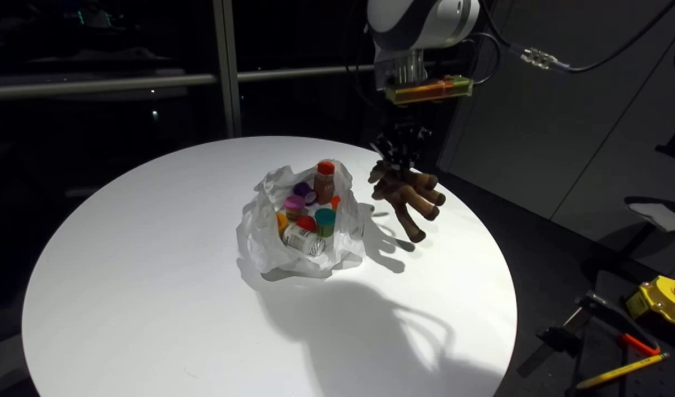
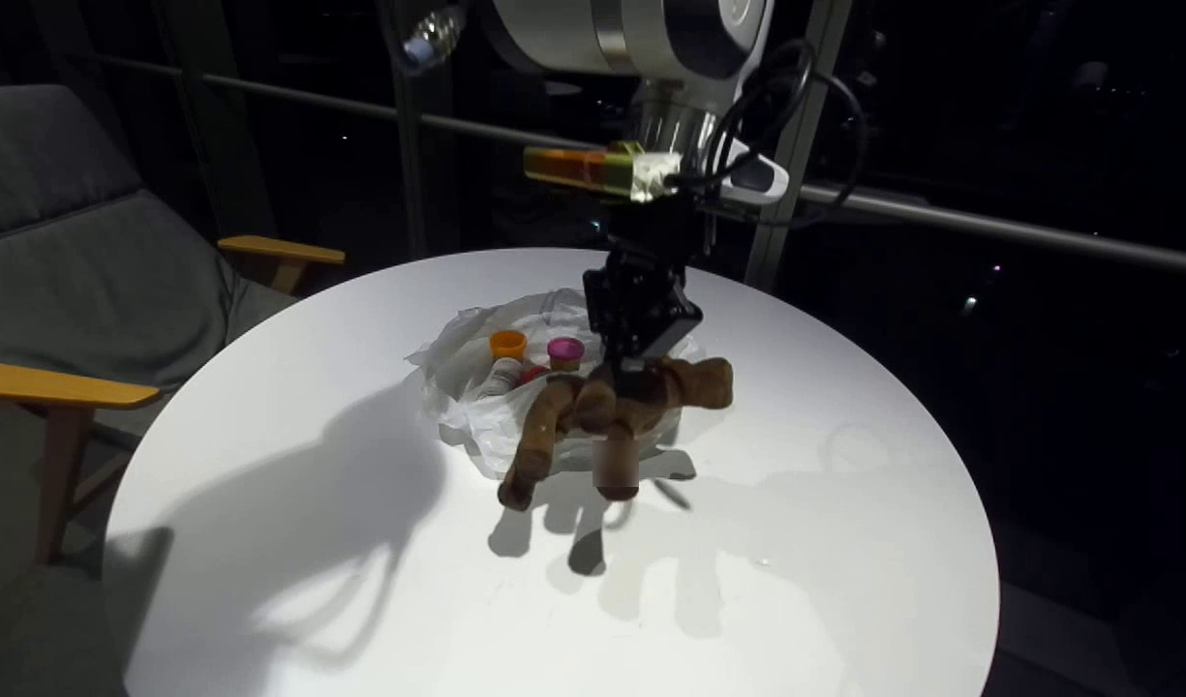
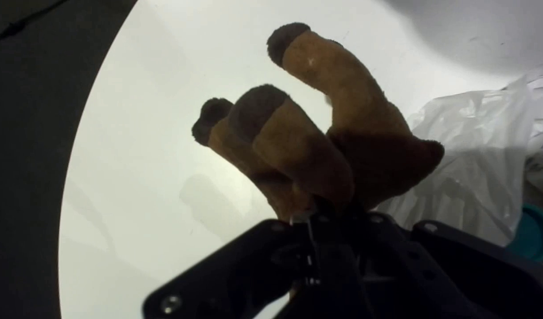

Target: Remove all the contents from the plastic bag and put them on the table.

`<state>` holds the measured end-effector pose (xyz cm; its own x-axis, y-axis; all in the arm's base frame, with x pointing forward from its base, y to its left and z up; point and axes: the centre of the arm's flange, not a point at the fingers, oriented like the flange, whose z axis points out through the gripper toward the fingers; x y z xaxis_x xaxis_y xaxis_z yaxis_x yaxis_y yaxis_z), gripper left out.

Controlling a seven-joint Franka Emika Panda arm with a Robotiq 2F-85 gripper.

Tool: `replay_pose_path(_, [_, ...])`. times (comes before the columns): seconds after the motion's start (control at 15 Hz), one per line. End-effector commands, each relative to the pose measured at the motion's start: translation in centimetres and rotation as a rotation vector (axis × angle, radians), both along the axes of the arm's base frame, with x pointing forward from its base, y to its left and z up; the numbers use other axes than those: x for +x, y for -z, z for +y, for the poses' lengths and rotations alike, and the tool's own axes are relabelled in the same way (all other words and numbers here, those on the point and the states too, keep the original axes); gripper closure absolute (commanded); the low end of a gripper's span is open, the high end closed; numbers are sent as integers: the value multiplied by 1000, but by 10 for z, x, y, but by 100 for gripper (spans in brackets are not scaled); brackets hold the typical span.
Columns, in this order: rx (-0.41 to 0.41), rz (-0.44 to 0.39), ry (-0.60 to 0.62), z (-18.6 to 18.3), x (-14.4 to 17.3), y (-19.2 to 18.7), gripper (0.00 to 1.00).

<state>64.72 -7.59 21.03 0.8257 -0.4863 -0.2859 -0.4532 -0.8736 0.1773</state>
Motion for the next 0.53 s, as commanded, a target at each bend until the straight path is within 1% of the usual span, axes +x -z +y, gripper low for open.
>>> replay_pose_path(0.0, [-77,-32,1,-15,7,54,98])
replay_pose_path(0.13, [-133,-59,11,-25,9,76,97])
replay_pose_path(0.2, [-163,-67,14,-29,7,79,67])
replay_pose_path(0.27, [-186,-67,16,-33,6,82,65])
replay_pose_path(0.33, [-214,-60,19,-32,2,69,59])
replay_pose_path(0.47, [-245,-78,25,-28,-1,47,43])
